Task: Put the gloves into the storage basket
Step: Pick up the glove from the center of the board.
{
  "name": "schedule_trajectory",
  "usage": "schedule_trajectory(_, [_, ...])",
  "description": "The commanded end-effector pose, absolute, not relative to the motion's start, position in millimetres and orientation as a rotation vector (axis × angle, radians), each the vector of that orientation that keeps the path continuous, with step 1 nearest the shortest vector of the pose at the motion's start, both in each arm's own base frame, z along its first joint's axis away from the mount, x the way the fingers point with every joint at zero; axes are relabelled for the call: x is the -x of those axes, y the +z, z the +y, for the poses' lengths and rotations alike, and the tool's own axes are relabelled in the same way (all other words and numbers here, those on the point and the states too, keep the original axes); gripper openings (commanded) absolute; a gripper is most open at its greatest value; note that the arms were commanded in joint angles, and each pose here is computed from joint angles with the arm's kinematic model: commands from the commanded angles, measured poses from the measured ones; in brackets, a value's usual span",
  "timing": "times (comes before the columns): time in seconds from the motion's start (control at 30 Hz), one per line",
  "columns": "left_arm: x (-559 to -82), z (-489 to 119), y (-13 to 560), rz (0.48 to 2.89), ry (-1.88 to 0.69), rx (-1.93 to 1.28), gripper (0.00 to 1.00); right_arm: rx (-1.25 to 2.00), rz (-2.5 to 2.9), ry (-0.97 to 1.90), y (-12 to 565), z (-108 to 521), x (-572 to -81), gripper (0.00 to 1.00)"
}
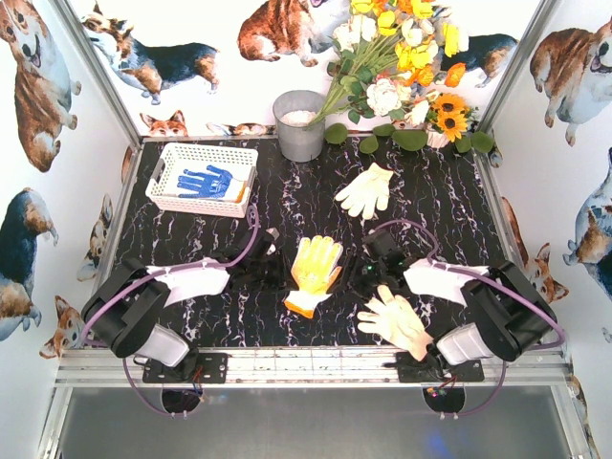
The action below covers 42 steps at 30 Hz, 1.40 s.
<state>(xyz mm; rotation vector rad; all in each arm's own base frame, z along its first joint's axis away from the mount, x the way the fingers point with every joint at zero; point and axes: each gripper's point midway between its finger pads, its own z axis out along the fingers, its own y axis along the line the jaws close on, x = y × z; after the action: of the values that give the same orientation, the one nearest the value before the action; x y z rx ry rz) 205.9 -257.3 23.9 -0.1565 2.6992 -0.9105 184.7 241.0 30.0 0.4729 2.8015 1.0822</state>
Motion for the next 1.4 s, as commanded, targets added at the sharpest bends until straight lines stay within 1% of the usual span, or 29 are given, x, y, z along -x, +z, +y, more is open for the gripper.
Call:
schedule_trajectory(0.0, [-202.0, -254.7, 11.0, 2.711, -0.89, 0.175, 0.28, -0.425, 2.696, 1.065, 36.7, 250.2, -213.8, 0.48])
schedule_trajectory(0.13, [-197.4, -255.9, 7.1, 2.72, -0.891, 0.187, 0.24, -0.428, 2.714, 1.047, 27.3, 253.1, -218.8, 0.41])
schedule_trajectory(0.23, [-194.3, -259.3, 7.1, 2.712, -0.9, 0.203, 0.23, -0.436, 2.733, 1.032, 22.7, 254.8, -221.6, 0.32])
schedule_trajectory(0.3, [-192.8, -259.4, 5.0, 2.709, -0.846, 0.192, 0.24, -0.45, 2.74, 1.002, 21.5, 253.5, -224.6, 0.28])
schedule_trajectory(0.43, [-187.3, -259.0, 0.9, 2.7, -0.68, 0.142, 0.26, -0.453, 2.725, 0.979, 28.4, 254.0, -232.1, 0.25])
schedule_trajectory(0.5, [-190.1, -257.0, 6.6, 2.663, -0.627, 0.136, 0.31, -0.449, 2.736, 0.962, 32.9, 253.8, -233.3, 0.24])
schedule_trajectory(0.57, [-198.6, -248.8, 16.2, 2.603, -0.534, 0.125, 0.38, -0.442, 2.76, 0.937, 36.9, 252.7, -232.6, 0.22])
schedule_trajectory(0.7, [-214.0, -228.0, 43.6, 2.481, -0.309, 0.045, 0.51, -0.453, 2.794, 0.95, 47.5, 255.6, -229.7, 0.14])
schedule_trajectory(0.8, [-219.4, -218.0, 64.9, 2.394, -0.157, -0.04, 0.6, -0.487, 2.801, 0.96, 56.5, 257.0, -228.9, 0.1])
schedule_trajectory(0.9, [-224.5, -239.0, 88.8, 2.318, -0.201, -0.137, 0.63, -0.513, 2.803, 0.964, 65.1, 258.3, -230.1, 0.08])
schedule_trajectory(1.0, [-219.1, -266.1, 95.7, 2.259, -0.355, -0.243, 0.64, -0.537, 2.811, 0.953, 72.0, 259.3, -232.5, 0.07])
schedule_trajectory(1.1, [-214.0, -284.1, 96.4, 2.21, -0.475, -0.292, 0.6, -0.576, 2.822, 0.906, 74.3, 256.9, -236.0, 0.05])
schedule_trajectory(1.23, [-212.0, -302.5, 95.6, 2.165, -0.536, -0.364, 0.59, -0.617, 2.83, 0.91, 78.6, 261.6, -241.4, 0.04])
schedule_trajectory(1.37, [-210.3, -319.8, 96.1, 2.14, -0.567, -0.41, 0.62, -0.668, 2.838, 0.941, 78.7, 267.6, -243.7, 0.03])
